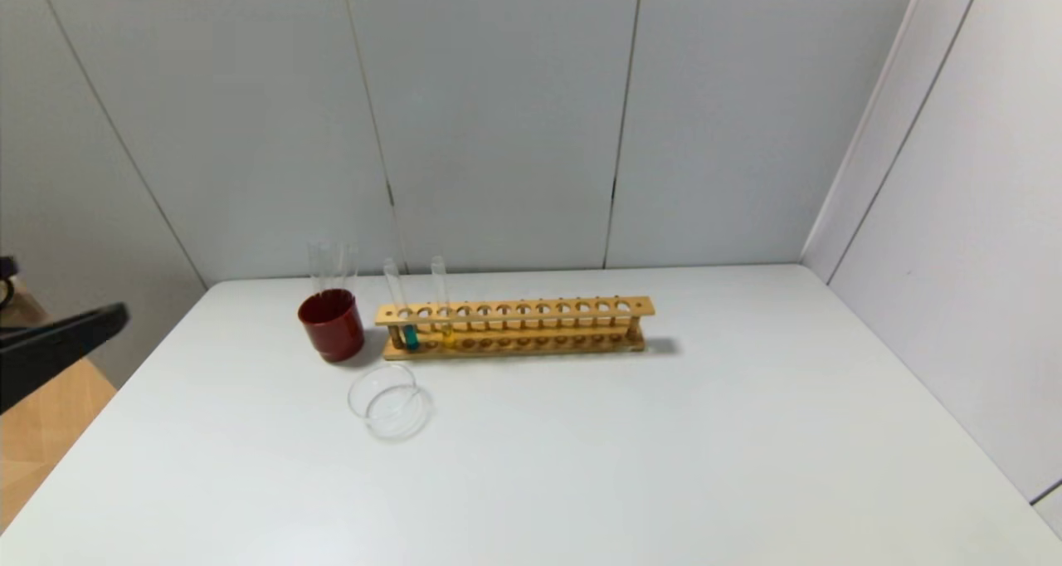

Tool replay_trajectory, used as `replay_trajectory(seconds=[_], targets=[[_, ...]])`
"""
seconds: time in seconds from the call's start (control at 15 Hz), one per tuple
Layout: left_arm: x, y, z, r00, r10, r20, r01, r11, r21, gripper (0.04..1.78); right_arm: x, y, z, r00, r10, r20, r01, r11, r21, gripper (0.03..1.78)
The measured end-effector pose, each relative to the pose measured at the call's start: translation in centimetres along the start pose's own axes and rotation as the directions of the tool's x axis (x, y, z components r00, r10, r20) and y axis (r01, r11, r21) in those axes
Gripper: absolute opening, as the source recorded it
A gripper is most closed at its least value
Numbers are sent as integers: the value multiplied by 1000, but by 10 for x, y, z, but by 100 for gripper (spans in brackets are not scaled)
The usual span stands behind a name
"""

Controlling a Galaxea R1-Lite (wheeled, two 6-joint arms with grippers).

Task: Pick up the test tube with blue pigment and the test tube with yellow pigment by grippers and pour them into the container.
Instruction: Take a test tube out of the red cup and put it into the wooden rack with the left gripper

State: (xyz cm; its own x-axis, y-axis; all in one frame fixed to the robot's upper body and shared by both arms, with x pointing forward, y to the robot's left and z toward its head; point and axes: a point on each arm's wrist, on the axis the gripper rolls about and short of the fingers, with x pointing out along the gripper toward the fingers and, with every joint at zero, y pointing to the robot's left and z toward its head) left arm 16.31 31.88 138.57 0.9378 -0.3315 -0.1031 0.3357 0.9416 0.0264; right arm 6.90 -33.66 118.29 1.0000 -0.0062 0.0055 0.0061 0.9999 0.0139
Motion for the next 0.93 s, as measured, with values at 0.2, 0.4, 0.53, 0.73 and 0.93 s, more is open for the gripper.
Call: replay_trajectory(seconds=[0.2,0.4,0.53,0.73,0.93], targets=[[67,9,5,992,-123,-37,123,992,-20,175,0,0,0,1000,0,0,0,1000,0,175],[131,20,-7,984,-164,-68,160,985,-58,175,0,0,0,1000,0,0,0,1000,0,175],[170,27,-22,982,-168,-83,161,983,-86,175,0,0,0,1000,0,0,0,1000,0,175],[219,38,-47,982,-165,-97,155,983,-101,175,0,0,0,1000,0,0,0,1000,0,175],[255,49,-69,985,-146,-93,137,985,-101,175,0,0,0,1000,0,0,0,1000,0,175]])
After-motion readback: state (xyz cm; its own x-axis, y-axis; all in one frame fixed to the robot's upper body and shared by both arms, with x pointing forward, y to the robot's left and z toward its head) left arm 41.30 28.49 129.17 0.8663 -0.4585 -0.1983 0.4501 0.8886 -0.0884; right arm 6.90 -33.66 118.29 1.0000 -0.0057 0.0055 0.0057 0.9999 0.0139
